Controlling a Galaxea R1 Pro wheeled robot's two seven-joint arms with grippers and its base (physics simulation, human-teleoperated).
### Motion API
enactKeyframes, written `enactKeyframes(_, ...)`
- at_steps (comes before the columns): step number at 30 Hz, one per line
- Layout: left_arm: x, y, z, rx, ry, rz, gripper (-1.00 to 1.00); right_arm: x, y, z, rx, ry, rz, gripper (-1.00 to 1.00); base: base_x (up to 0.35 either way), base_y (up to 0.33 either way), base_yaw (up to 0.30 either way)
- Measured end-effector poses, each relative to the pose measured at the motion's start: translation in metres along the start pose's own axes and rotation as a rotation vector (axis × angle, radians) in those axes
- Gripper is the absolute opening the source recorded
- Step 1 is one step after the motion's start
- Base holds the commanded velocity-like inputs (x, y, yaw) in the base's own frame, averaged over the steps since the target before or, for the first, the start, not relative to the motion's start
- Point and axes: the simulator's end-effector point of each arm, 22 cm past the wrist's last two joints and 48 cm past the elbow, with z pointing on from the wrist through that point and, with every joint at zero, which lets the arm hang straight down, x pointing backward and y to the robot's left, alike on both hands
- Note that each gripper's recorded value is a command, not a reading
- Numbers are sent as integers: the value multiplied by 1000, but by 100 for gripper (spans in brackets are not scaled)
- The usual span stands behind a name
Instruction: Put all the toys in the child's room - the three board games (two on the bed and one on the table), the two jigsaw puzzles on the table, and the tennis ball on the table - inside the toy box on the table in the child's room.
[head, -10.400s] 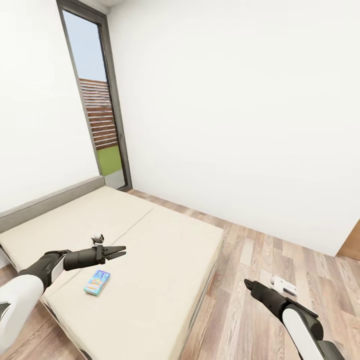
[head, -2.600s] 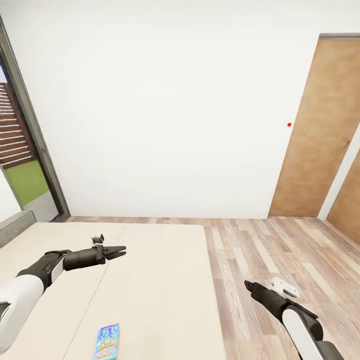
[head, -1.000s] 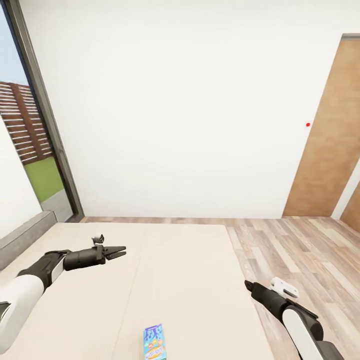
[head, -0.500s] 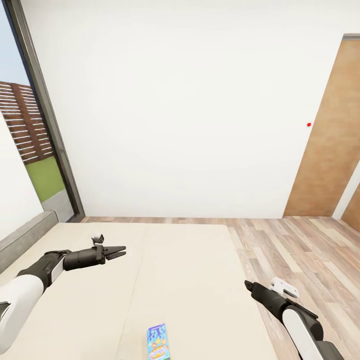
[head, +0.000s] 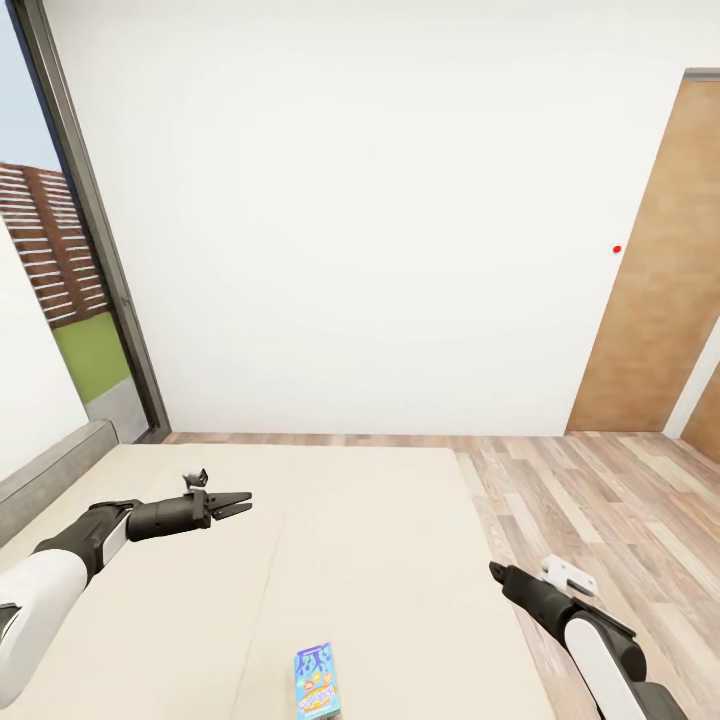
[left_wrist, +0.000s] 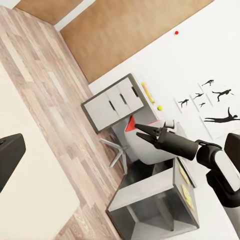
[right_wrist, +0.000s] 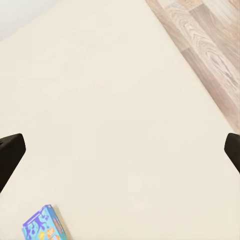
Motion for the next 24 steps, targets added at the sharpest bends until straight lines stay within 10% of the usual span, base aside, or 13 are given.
enactKeyframes(24,0,0,0,0,0,0,100,2,-2,1,4,6,0,100,0,39,0)
